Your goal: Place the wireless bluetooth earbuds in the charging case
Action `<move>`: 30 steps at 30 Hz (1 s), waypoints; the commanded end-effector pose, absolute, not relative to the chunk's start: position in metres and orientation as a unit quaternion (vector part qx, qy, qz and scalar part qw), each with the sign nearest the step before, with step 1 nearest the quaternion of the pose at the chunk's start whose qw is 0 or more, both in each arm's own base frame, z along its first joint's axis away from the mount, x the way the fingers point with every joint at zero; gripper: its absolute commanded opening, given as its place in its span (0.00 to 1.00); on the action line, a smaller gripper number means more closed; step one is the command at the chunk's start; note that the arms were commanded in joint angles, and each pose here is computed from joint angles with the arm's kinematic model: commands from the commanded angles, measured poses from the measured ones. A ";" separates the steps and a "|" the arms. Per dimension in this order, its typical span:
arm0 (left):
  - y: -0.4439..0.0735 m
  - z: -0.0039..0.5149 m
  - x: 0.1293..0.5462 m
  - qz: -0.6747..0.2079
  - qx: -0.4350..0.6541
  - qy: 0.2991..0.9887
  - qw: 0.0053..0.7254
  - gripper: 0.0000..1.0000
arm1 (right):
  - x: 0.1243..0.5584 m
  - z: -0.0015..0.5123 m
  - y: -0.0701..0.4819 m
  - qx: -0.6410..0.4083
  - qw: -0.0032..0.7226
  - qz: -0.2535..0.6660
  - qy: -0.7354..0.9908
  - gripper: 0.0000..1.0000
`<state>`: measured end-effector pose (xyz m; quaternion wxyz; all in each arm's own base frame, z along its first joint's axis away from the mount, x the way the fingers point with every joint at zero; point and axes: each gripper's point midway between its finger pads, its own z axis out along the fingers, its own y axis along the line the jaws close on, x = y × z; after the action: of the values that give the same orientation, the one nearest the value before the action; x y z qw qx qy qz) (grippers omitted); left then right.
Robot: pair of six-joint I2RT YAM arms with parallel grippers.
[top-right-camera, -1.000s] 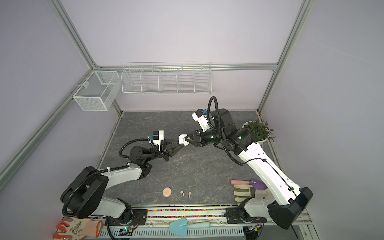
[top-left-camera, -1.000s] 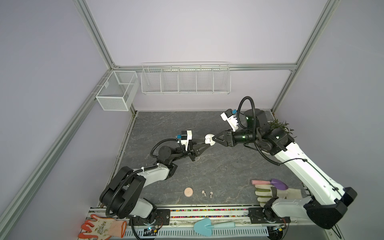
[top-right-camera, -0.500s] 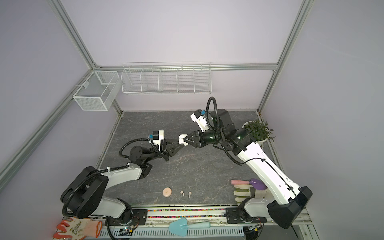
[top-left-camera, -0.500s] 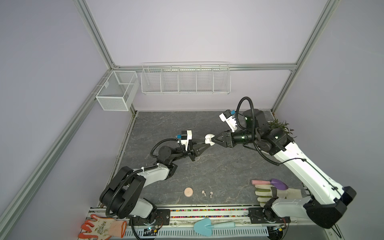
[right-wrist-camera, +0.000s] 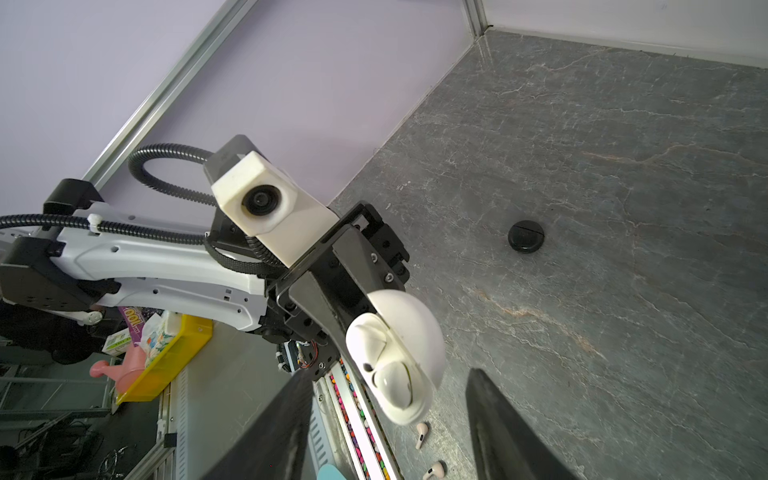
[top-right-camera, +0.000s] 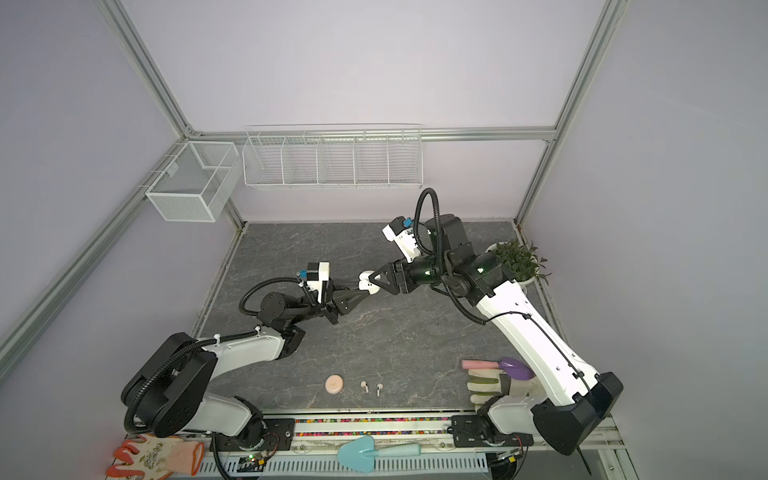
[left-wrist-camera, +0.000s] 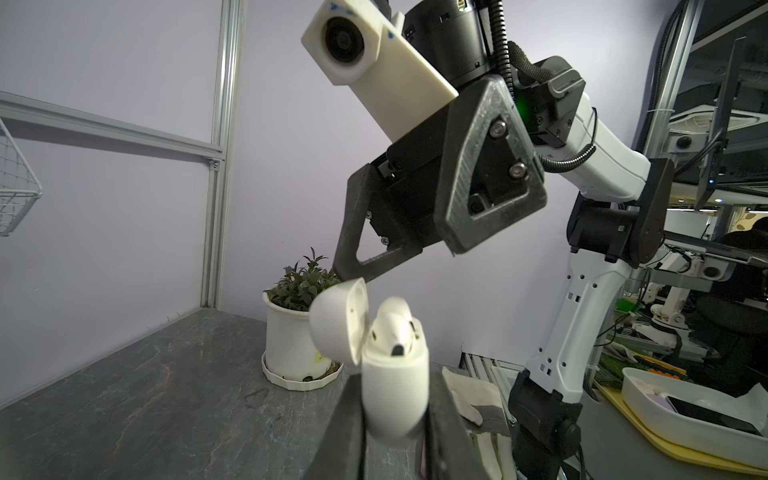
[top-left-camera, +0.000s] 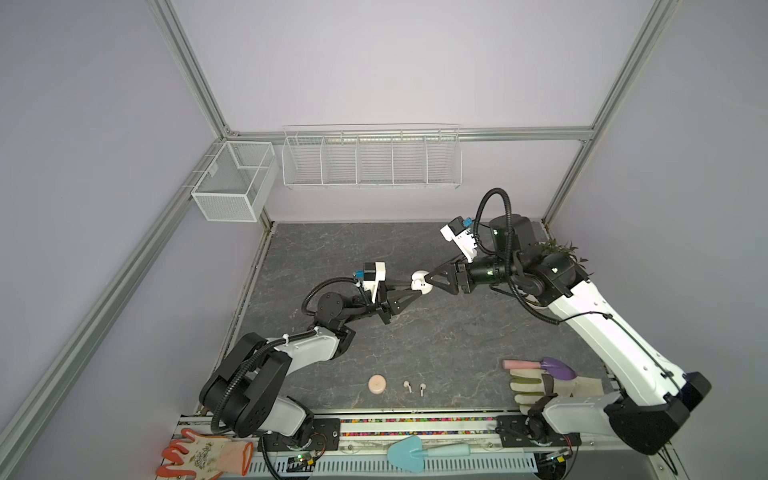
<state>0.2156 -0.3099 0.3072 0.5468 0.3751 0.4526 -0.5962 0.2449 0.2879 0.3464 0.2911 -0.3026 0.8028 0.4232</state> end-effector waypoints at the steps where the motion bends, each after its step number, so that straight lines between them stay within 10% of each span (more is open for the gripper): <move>1: -0.309 0.313 0.207 -0.601 0.387 0.436 0.547 0.00 | 0.249 0.336 0.294 -0.332 0.280 0.425 0.794 0.64; 30: -0.310 0.310 0.212 -0.600 0.377 0.445 0.547 0.00 | 0.219 0.358 0.304 -0.367 0.254 0.506 0.738 0.47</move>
<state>0.2100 -0.3100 0.3087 0.5450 0.3860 0.4423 -0.5987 0.2416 0.3066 0.3400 0.2503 -0.3389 0.7687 0.4813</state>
